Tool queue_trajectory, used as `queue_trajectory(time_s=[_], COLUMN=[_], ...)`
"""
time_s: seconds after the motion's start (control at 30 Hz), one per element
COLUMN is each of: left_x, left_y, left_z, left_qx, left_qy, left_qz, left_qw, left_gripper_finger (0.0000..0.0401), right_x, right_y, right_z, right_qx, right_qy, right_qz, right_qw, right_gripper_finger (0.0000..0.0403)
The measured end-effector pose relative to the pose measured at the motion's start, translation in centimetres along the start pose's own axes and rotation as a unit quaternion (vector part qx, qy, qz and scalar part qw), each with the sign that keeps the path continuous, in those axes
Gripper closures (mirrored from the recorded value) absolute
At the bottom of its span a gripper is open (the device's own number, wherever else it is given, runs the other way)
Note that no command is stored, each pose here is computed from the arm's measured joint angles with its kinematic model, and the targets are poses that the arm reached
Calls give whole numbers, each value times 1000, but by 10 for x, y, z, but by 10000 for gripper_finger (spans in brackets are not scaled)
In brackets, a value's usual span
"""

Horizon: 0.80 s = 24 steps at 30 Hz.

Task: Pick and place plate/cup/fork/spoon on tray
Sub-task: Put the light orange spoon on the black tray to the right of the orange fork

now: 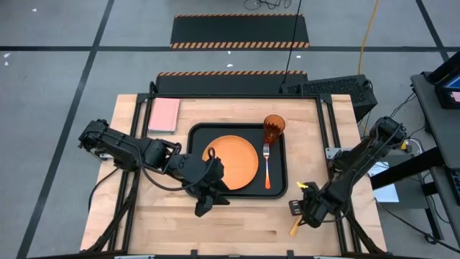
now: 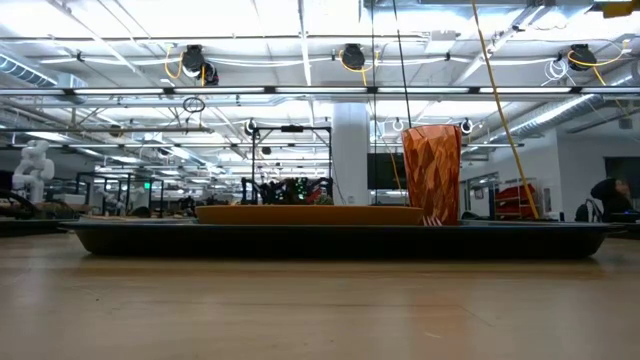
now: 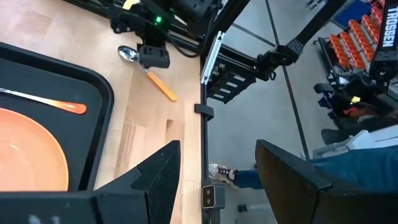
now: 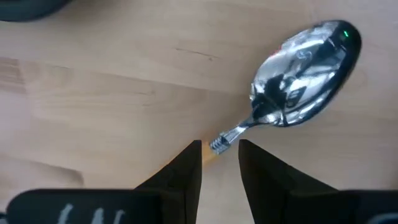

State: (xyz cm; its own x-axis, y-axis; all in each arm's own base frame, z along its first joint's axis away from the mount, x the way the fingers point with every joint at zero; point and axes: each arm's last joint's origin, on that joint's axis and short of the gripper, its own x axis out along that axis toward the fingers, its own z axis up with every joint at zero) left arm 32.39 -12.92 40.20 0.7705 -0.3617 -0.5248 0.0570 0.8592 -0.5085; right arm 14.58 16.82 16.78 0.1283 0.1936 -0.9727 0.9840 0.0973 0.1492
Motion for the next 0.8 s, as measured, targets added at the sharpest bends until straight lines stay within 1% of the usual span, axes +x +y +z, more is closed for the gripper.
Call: queue_trajectory(time_s=[0.17,0.27,0.57,0.67,0.8], left_x=[0,0,0,0,0], left_y=[0,0,1,2,3], left_z=[0,0,1,1,3], left_qx=[0,0,2,2,1], left_qy=[0,0,-1,-2,-5], left_qz=[-1,-1,1,1,3], left_qw=[1000,1000,1000,1000,1000], left_gripper_finger=[190,190,190,190,190], right_x=[13,19,30,30,31], right_y=[2,4,4,4,2], right_z=[-3,-5,-1,1,6], right_qx=[-4,-10,-15,-23,-30], right_qy=[9,6,-32,-55,-80], right_qz=[-26,-31,-47,-37,-42], right_qw=[1000,999,998,998,995], right_gripper_finger=[303,303,303,313,341])
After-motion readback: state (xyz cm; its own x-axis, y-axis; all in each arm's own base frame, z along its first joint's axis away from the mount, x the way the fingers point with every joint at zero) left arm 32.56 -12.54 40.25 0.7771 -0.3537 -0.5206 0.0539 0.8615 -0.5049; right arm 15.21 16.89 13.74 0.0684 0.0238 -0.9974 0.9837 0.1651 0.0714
